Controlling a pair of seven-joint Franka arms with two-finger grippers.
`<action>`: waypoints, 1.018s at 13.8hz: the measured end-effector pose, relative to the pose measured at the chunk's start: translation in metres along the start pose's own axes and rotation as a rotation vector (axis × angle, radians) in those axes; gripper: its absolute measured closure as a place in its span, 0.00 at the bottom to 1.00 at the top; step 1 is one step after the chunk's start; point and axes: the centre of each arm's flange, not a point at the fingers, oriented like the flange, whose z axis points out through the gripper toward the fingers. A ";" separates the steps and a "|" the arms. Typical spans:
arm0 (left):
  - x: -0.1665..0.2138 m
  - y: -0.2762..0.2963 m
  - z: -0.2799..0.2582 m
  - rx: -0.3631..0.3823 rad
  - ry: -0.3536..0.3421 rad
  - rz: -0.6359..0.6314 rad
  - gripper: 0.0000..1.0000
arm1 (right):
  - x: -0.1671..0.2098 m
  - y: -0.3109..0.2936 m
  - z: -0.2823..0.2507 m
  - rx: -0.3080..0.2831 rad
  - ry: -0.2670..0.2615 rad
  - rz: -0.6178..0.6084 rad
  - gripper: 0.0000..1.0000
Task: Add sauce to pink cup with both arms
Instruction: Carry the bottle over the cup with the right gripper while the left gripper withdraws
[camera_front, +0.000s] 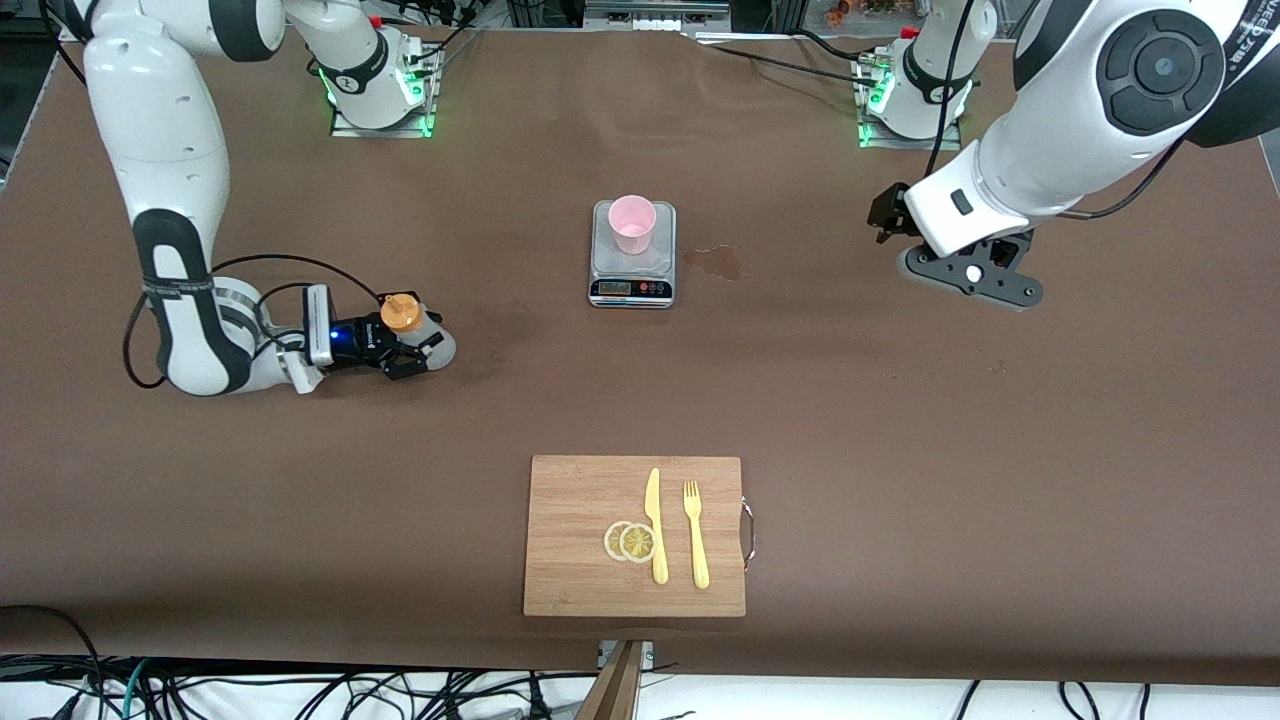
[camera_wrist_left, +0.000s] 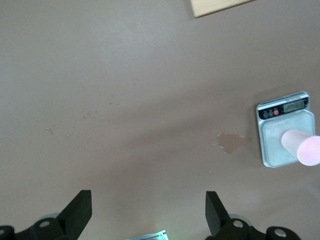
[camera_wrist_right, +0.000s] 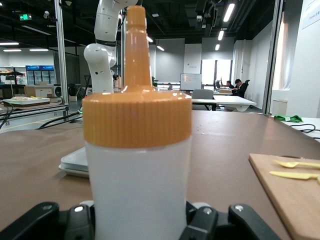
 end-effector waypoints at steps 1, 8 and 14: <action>0.005 -0.016 0.001 -0.001 0.015 -0.032 0.00 | 0.016 0.006 -0.003 0.005 -0.023 0.005 0.69; -0.012 -0.126 -0.014 -0.001 0.151 -0.178 0.00 | 0.120 0.035 0.000 0.056 -0.343 0.069 0.75; -0.046 -0.113 -0.023 0.024 0.237 -0.161 0.00 | 0.189 0.046 0.045 0.092 -0.668 0.176 0.75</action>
